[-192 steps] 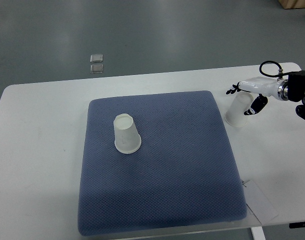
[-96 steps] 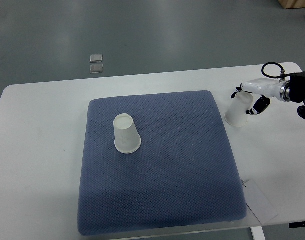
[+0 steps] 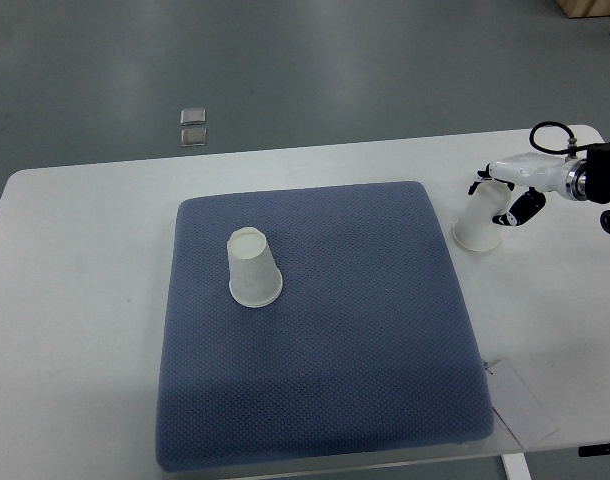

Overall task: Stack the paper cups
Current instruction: 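Close the right hand fingers to grip the paper cup, then lift the cup with the right hand and carry it over the other cup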

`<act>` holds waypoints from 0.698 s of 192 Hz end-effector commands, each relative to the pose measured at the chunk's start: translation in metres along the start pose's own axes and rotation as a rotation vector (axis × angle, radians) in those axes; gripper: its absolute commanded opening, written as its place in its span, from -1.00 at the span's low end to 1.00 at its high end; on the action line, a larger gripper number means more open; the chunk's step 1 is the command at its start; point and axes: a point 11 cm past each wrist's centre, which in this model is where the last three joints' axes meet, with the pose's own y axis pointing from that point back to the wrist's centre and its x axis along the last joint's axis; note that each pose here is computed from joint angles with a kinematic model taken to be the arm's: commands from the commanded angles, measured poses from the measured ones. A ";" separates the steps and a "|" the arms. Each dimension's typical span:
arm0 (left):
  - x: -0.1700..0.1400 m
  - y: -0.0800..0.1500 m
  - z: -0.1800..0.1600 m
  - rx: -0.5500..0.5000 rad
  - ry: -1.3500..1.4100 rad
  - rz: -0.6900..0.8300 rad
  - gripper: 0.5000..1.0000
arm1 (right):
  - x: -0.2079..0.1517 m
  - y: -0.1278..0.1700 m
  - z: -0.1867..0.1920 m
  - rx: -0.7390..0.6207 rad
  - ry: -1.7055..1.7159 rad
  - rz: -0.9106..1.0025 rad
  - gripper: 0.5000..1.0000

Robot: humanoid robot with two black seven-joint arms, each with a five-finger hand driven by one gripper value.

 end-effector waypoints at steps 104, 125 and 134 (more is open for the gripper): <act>0.000 0.000 0.000 0.000 -0.001 0.001 1.00 | 0.199 0.064 -0.185 0.444 0.272 0.207 -0.74; 0.000 0.000 0.000 0.000 0.000 0.000 1.00 | 0.192 0.057 -0.240 0.552 0.323 0.139 -0.74; 0.000 0.000 0.000 0.000 0.000 0.000 1.00 | 0.189 0.055 -0.250 0.572 0.331 0.125 -0.74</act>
